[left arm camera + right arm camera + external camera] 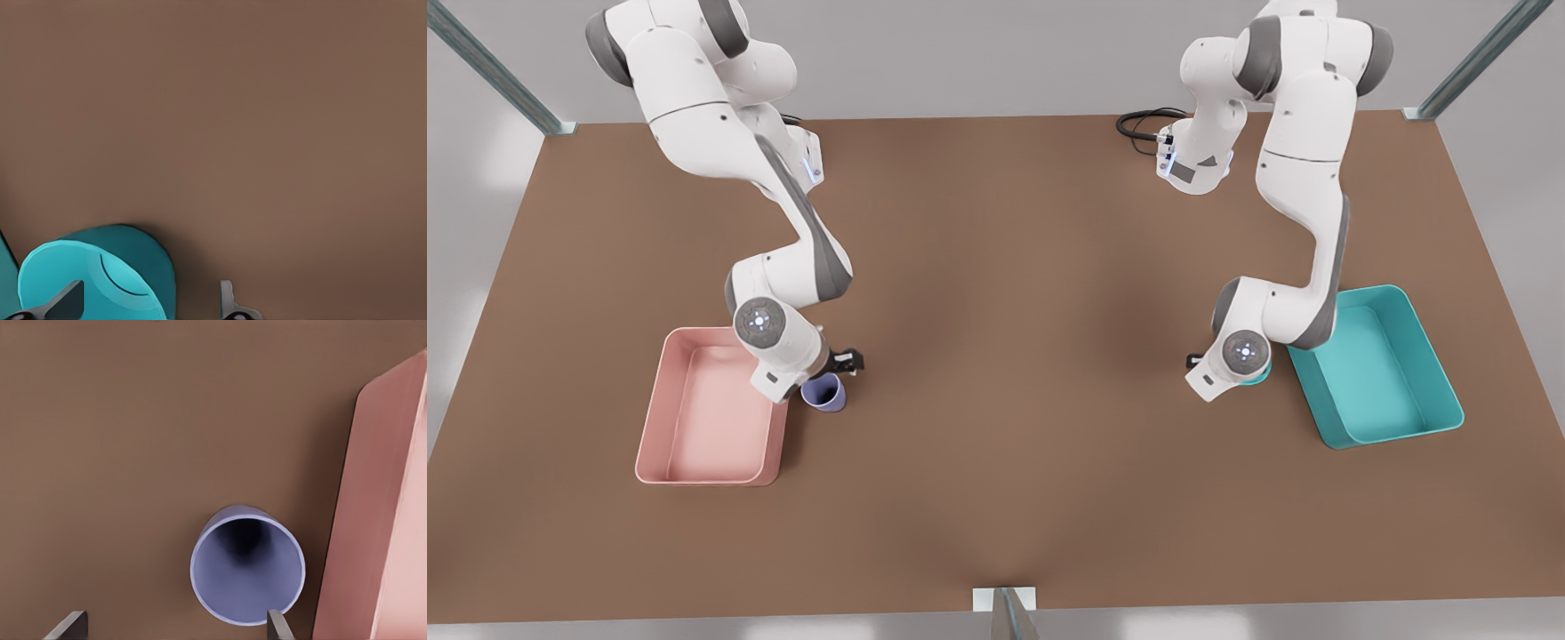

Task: Put the bowls and cups in different boxes

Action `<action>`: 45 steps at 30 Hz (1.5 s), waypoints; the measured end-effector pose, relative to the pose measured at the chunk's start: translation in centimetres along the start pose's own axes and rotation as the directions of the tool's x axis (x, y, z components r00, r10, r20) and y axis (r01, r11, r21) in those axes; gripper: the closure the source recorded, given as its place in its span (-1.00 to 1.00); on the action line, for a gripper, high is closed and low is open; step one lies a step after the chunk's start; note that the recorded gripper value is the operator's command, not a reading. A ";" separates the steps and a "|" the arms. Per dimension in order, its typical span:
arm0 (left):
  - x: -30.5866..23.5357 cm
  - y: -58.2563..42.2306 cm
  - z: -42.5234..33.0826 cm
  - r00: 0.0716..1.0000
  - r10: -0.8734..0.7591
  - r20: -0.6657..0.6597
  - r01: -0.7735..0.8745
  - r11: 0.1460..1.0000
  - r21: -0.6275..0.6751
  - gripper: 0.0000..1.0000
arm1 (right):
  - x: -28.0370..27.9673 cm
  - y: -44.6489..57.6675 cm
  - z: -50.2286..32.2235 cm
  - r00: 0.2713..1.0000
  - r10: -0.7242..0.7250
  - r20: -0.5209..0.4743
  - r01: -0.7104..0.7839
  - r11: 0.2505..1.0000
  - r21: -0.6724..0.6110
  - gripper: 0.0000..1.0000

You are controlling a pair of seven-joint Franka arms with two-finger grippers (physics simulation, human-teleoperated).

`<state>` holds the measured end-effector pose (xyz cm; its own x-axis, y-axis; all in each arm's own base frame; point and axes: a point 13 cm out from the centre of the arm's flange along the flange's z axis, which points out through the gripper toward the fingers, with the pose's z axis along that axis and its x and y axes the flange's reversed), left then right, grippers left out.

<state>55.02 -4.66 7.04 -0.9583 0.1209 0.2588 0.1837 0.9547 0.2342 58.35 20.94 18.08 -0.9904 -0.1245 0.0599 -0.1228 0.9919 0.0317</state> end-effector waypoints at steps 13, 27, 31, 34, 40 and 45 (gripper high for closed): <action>0.1 0.6 1.3 0.995 -0.093 0.029 0.093 0.996 -0.007 0.35 | -0.1 -0.1 5.3 0.995 0.096 0.016 -0.096 0.995 -0.007 -1.00; -3.7 12.8 -20.3 0.875 -0.435 0.214 0.414 0.900 0.136 0.57 | 0.0 0.1 8.4 0.988 0.154 -0.010 -0.154 0.988 -0.012 -0.62; -1.6 22.0 -15.0 0.817 -0.569 0.092 0.554 0.820 0.147 0.57 | -0.1 0.2 8.9 0.986 0.164 -0.014 -0.164 0.986 -0.012 -0.27; -1.1 24.4 -9.8 0.801 -0.598 0.028 0.591 0.797 0.129 0.57 | -0.2 0.0 9.1 0.985 0.173 -0.015 -0.173 0.985 -0.012 0.38; -0.6 25.7 -0.4 0.788 -0.614 -0.040 0.614 0.780 0.117 0.57 | -1.6 -0.3 7.2 0.982 0.188 0.015 -0.187 0.982 -0.028 0.57; 0.0 26.8 3.5 0.776 -0.629 -0.050 0.629 0.767 0.121 0.57 | -4.5 -1.6 -3.2 0.968 0.195 0.160 -0.188 0.980 -0.061 0.57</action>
<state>59.19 21.89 9.98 -0.8484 -0.5199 0.1000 -0.4889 0.8418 0.2289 63.24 19.86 20.97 -0.9925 0.0768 -0.0953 0.0692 0.9943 0.0807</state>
